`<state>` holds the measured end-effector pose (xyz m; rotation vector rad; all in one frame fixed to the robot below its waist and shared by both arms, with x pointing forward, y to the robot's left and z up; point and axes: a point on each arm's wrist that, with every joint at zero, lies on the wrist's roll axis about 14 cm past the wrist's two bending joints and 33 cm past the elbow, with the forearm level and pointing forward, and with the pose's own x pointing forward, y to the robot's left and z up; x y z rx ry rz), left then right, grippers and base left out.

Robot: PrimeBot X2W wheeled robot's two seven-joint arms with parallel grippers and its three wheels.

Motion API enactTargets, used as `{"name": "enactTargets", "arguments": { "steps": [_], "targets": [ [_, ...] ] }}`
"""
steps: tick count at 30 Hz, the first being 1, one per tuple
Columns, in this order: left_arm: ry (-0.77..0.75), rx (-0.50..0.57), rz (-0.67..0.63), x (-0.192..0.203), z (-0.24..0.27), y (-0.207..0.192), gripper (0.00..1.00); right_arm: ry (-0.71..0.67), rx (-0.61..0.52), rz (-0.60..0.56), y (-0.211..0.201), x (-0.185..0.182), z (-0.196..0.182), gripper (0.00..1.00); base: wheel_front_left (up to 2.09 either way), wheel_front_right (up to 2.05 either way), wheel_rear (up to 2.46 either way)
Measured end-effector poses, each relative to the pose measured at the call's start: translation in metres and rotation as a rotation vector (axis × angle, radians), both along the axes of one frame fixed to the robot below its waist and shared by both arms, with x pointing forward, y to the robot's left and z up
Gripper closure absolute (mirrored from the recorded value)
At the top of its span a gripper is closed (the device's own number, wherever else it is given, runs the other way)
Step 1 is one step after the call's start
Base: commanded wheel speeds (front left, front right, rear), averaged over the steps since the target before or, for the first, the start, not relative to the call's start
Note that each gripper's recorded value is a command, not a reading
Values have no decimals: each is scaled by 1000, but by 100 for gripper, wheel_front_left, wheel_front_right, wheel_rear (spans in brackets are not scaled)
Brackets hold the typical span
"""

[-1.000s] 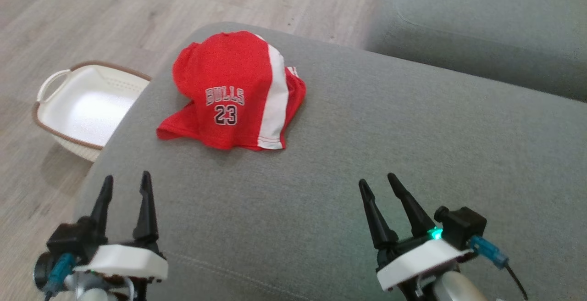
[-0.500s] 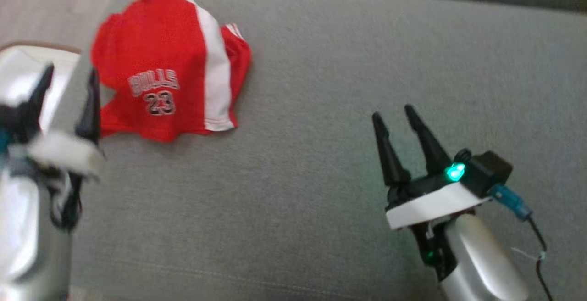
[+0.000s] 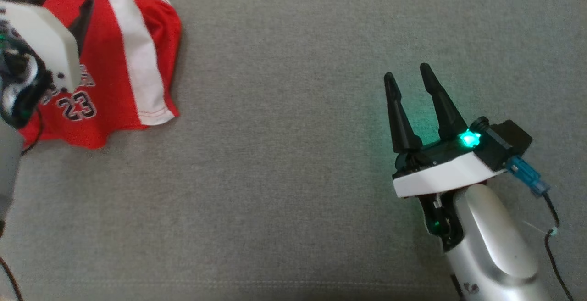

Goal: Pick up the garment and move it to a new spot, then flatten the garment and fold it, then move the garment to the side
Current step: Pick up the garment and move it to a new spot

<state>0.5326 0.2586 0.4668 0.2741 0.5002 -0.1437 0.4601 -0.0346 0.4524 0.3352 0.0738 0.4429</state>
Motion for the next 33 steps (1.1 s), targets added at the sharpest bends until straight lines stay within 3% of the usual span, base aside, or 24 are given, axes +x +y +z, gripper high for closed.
{"name": "enactTargets", "arguments": {
  "steps": [8,14,15,16,17,25,33],
  "targets": [
    [167,20,5,20,-32,-3,0,58,15,-23,-9,-1,-19,0,0,0,0],
    [259,35,-4,11,-54,-6,0,67,13,-30,-12,-2,-21,0,0,0,0],
    [275,32,-4,9,-57,-7,13,69,14,-31,-12,-2,-22,0,0,0,0],
    [283,25,-4,8,-58,-7,75,70,17,-33,-13,-2,-21,0,0,0,0],
    [286,18,-4,7,-58,-8,100,70,17,-33,-13,-2,-21,0,0,0,0],
    [224,-35,7,7,-44,-8,100,49,15,-29,-12,-4,-12,0,0,0,0],
    [-110,-92,-9,27,30,-5,100,18,15,-23,-9,-8,3,0,0,0,0]
  ]
}}
